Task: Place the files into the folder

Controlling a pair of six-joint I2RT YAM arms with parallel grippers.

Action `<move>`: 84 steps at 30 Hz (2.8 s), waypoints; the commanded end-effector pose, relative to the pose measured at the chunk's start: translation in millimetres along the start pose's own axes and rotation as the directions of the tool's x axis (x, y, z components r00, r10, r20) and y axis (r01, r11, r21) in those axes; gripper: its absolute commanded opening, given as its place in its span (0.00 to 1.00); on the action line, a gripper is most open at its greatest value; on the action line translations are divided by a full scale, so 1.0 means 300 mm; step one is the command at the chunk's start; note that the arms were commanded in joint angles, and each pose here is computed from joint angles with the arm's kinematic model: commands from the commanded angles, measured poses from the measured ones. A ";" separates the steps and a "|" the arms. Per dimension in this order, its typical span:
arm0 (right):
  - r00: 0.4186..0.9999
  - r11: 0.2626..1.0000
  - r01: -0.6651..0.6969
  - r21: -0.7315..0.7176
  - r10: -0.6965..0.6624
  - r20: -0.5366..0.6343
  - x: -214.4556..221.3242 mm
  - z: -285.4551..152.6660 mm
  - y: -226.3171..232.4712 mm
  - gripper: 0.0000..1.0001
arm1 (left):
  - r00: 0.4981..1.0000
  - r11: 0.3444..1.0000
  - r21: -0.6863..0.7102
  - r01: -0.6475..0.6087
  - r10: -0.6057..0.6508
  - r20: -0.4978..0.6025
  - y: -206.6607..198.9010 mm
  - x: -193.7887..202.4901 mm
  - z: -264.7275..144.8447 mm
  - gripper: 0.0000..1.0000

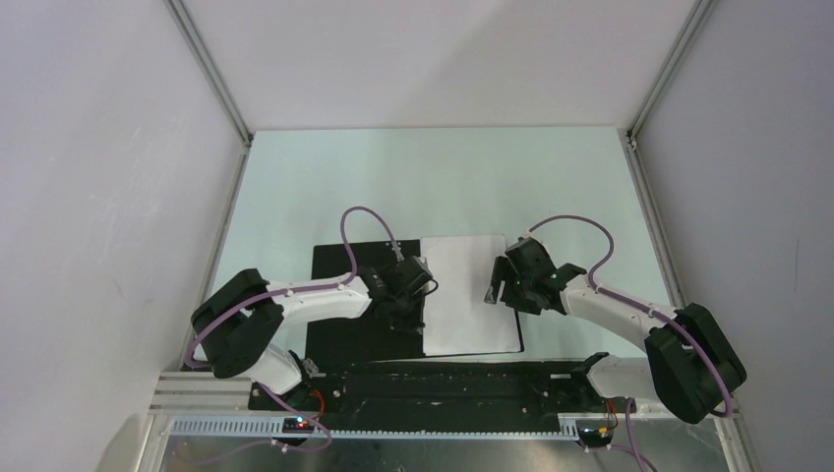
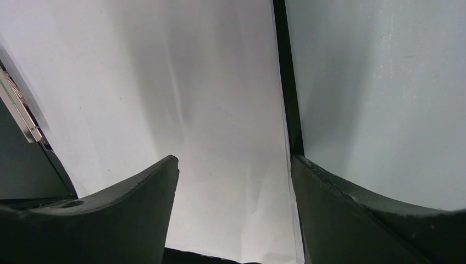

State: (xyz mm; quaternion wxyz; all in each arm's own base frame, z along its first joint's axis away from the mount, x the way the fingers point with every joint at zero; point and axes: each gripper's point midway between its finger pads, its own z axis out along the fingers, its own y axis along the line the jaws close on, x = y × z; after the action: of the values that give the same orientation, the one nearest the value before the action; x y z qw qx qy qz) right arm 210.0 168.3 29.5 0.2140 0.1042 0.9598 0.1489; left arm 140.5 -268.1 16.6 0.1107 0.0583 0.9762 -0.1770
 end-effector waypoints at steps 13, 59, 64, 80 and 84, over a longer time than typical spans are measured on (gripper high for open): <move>0.996 0.998 -0.032 -0.053 0.036 0.079 -0.124 -0.027 -0.007 0.79 | 0.997 0.998 -0.059 -0.019 0.023 0.074 0.068 -0.064 -0.066 0.04; 0.987 0.999 -0.031 -0.041 0.037 0.159 -0.529 0.231 0.039 0.38 | 0.974 0.950 -0.230 0.211 -0.186 0.125 0.314 -0.327 0.005 0.00; 0.988 0.999 -0.025 -0.027 0.029 0.150 -0.520 0.241 0.040 0.38 | 0.975 0.950 -0.231 0.208 -0.183 0.124 0.315 -0.327 0.005 0.00; 0.981 0.994 0.068 0.082 -0.082 0.174 -0.497 0.238 0.058 0.48 | 0.977 0.950 -0.236 0.203 -0.180 0.118 0.319 -0.322 0.011 0.00; 0.978 0.993 0.081 0.086 -0.096 0.184 -0.507 0.227 0.074 0.52 | 0.977 0.950 -0.237 0.202 -0.178 0.116 0.321 -0.320 0.012 0.00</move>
State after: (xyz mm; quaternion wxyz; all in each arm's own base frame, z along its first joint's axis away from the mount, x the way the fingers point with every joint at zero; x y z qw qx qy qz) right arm 369.7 158.4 25.7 0.2929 0.0937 0.9468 0.0952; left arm 246.3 -194.9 14.4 0.1443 -0.0660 0.9835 -0.0865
